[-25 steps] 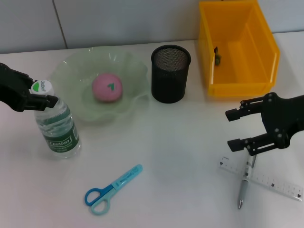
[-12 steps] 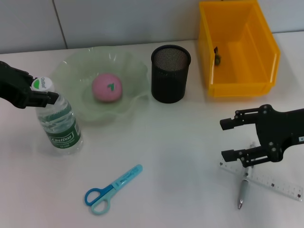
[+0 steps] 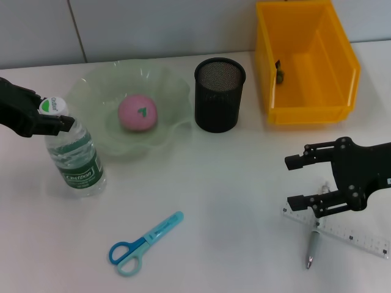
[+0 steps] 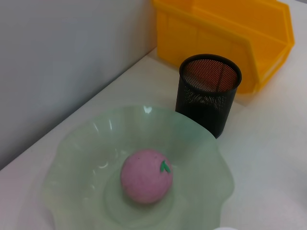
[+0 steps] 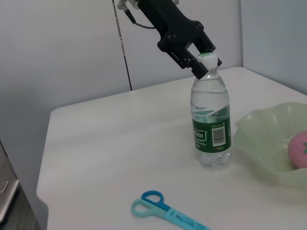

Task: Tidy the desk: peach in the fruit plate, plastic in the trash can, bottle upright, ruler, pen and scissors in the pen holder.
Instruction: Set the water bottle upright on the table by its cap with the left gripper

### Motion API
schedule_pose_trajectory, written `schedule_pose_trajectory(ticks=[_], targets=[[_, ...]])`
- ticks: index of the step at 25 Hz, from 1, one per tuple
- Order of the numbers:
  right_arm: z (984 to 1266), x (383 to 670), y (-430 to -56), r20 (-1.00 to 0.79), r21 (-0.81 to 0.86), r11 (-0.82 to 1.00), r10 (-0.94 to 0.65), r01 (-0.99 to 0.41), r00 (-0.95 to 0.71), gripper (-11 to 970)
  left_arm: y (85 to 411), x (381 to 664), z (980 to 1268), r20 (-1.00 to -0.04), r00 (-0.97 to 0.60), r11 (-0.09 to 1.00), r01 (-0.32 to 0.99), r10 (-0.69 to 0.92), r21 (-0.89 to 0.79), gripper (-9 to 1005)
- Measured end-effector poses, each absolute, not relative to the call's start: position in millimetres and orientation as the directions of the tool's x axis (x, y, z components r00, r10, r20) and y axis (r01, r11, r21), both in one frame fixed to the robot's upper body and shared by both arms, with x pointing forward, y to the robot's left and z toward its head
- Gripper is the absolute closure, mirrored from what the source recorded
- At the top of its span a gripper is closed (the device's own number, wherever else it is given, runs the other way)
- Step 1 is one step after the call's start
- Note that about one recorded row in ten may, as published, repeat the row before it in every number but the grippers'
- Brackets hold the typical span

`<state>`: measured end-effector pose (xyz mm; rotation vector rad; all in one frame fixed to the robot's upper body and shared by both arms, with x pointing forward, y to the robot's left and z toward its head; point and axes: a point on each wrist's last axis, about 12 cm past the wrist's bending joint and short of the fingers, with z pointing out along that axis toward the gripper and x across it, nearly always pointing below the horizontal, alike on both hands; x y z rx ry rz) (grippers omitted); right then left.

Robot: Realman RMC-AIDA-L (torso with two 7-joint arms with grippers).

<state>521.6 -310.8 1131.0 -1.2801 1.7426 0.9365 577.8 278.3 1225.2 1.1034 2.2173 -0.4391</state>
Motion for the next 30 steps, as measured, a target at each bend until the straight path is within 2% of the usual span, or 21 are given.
schedule_pose_trajectory(ticks=[24,30], targets=[[1133.1,521.5,-310.9,-0.891,0.126,0.213,-0.406,-0.969,-0.205,201,277.3,577.3,1221.6,-0.659,-0.463,0.600,0.800,0.593,-0.023,507],[1133.3,522.0,-310.4,-0.889,0.126,0.211,-0.409,-0.969,-0.204,201,277.7,577.3,1221.2,-0.660,-0.465,0.603,0.798,0.590,-0.023,321]])
